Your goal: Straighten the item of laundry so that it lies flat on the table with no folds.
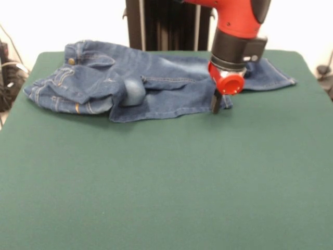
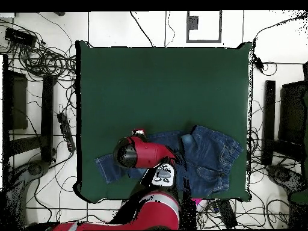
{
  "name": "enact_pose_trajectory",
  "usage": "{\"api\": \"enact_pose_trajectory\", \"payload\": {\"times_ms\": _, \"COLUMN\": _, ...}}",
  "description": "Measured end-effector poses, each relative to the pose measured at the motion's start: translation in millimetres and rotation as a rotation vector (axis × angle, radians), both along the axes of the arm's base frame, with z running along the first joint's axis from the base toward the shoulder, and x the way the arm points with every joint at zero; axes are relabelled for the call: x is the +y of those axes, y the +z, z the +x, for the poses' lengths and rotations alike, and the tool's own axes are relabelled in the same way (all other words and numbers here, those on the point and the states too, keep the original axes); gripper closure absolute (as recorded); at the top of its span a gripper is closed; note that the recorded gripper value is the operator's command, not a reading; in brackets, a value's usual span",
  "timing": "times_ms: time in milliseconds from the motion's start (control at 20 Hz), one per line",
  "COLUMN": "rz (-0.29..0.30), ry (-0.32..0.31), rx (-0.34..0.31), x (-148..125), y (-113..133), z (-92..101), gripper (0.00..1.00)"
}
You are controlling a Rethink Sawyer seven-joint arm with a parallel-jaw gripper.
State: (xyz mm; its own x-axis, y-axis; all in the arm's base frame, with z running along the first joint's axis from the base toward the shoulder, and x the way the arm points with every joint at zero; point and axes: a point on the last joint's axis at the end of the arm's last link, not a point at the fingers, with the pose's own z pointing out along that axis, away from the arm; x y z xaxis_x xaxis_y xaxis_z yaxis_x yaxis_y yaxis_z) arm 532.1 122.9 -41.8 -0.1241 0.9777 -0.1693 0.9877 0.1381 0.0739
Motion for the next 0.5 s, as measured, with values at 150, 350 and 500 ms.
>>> {"api": "enact_pose_trajectory", "payload": {"times_ms": 150, "rz": 0.01, "ry": -0.015, "rx": -0.004, "x": -4.2, "y": 5.5, "z": 4.6, "gripper": 1.0}}
{"api": "enact_pose_trajectory", "payload": {"times_ms": 350, "rz": 0.023, "ry": -0.055, "rx": 0.004, "x": -12.1, "y": 23.6, "z": 15.8, "gripper": 1.0}}
{"api": "enact_pose_trajectory", "payload": {"times_ms": 500, "rz": 0.053, "ry": -0.101, "rx": 0.036, "x": -6.9, "y": 57.4, "z": 29.0, "gripper": 1.0}}
